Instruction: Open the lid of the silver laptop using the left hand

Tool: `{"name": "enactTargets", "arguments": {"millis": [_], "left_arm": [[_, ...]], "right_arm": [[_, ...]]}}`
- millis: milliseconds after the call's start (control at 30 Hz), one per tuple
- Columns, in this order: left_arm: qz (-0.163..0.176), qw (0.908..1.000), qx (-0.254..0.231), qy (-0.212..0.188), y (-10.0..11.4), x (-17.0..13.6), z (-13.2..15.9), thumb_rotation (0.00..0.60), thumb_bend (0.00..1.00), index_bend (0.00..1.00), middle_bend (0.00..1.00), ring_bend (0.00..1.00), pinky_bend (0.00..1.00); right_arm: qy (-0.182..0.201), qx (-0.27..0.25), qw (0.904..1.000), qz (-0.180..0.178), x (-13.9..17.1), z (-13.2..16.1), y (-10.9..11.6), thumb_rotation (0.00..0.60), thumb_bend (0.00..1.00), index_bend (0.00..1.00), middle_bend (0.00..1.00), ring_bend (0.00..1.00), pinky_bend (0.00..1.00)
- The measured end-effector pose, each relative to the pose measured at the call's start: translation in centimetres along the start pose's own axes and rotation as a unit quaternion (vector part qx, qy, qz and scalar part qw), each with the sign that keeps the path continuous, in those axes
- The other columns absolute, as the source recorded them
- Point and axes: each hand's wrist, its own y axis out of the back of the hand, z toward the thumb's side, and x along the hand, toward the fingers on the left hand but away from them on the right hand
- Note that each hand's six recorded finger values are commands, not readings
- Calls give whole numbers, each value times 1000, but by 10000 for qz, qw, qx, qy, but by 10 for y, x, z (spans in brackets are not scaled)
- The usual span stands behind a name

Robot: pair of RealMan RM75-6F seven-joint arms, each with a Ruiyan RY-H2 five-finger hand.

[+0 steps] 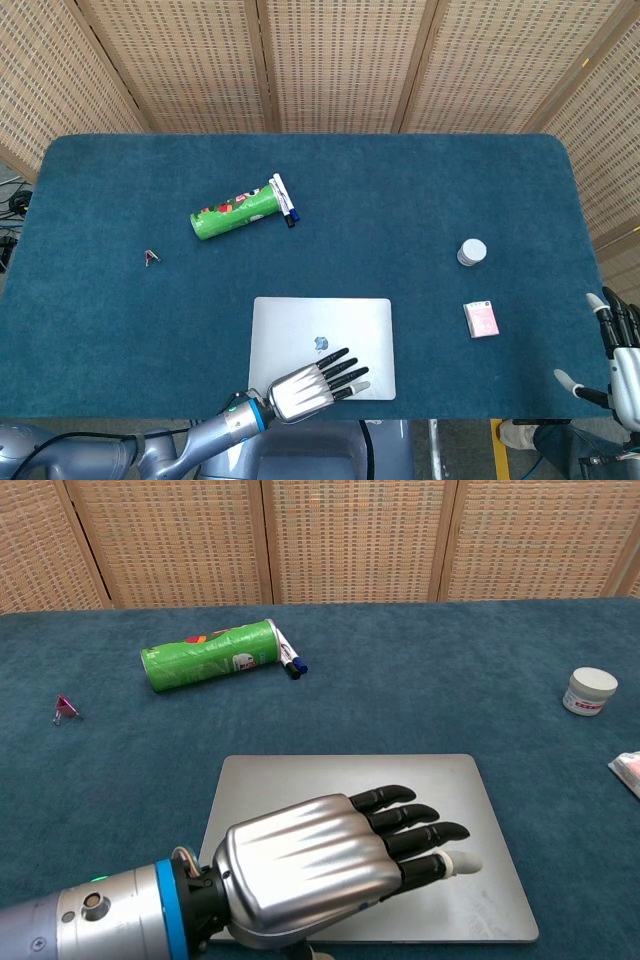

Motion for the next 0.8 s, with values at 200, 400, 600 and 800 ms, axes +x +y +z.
{"name": "enactTargets", "arguments": {"millis": [200, 400, 600, 800], "left_arm": [[8, 10000, 43, 83, -3, 9, -2, 600, 0, 0, 0, 0, 0], [25, 9999, 55, 115, -3, 13, -2, 600, 0, 0, 0, 0, 0], [4, 9999, 94, 133, -5, 19, 0, 600, 0, 0, 0, 0, 0], [-14, 9998, 116, 137, -9, 21, 2, 600, 0, 0, 0, 0, 0]], "right_arm": [[-11, -20, 10000, 15, -1, -1, 0, 600, 0, 0, 0, 0, 0], [-9, -23, 10000, 20, -1, -1, 0, 600, 0, 0, 0, 0, 0], [-9, -35, 10000, 17, 0, -1, 0, 600, 0, 0, 0, 0, 0], [-4, -41, 10000, 21, -1, -1, 0, 600, 0, 0, 0, 0, 0]]}}
